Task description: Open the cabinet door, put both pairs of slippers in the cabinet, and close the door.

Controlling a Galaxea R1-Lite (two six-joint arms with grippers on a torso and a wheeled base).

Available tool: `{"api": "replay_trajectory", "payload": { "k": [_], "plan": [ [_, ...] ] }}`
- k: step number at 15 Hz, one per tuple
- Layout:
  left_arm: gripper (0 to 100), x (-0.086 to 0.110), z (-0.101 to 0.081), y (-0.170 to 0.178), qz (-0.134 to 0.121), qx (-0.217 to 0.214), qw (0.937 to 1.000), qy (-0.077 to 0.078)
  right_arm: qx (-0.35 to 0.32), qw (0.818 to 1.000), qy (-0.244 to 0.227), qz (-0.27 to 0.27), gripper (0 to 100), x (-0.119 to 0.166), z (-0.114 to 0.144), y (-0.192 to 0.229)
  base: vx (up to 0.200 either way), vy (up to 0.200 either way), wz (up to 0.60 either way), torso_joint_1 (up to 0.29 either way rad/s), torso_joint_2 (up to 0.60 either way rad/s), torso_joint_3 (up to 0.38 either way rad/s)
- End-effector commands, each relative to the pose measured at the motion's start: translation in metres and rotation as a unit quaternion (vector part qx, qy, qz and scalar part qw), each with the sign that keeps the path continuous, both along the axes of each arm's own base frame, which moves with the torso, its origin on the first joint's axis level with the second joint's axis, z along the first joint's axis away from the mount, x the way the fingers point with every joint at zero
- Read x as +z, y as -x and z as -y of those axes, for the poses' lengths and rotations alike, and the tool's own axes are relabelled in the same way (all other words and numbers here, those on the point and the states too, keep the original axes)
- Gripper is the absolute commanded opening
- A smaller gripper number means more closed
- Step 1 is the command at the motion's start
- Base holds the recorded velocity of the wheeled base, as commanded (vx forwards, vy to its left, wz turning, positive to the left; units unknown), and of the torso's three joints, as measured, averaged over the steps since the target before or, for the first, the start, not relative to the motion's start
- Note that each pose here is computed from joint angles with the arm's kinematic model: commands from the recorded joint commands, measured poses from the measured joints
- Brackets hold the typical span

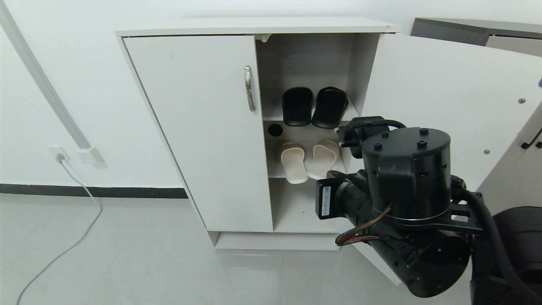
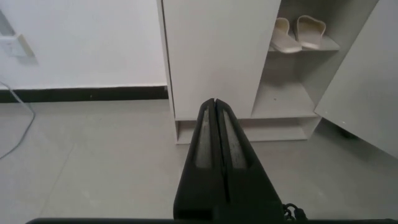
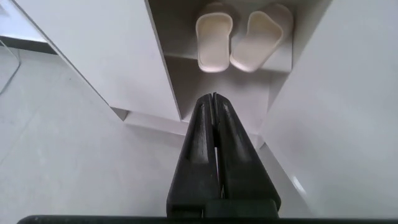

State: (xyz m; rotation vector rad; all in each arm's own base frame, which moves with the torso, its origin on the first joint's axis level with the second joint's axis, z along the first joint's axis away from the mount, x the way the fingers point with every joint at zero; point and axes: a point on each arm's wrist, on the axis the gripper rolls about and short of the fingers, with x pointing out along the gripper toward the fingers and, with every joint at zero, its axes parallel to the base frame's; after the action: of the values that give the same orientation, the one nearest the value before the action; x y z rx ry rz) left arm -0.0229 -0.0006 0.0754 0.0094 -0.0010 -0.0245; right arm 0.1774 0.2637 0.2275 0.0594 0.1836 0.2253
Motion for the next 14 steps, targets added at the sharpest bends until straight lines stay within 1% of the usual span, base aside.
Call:
{"api": "replay_trajectory", "payload": {
  "k": [1,2,14],
  "plan": [
    [0,0.0001,0.0,-0.0001,0.0,0.0,1.0,0.0,-0.003,1.0,0.009,-0.001,0,-0.0055,0.0006,-0.0028,0.0,0.0,0.0,0.0,0.0,0.0],
    [0,0.0001,0.0,-0.0001,0.0,0.0,1.0,0.0,-0.006,1.0,0.015,-0.001,0,-0.0072,0.0028,-0.0043,0.0,0.0,0.0,0.0,0.0,0.0],
    [0,0.0001,0.0,-0.0001,0.0,0.0,1.0,0.001,-0.008,1.0,0.019,-0.001,0,-0.0105,0.0045,-0.006,0.0,0.0,0.0,0.0,0.0,0.0]
  ]
}}
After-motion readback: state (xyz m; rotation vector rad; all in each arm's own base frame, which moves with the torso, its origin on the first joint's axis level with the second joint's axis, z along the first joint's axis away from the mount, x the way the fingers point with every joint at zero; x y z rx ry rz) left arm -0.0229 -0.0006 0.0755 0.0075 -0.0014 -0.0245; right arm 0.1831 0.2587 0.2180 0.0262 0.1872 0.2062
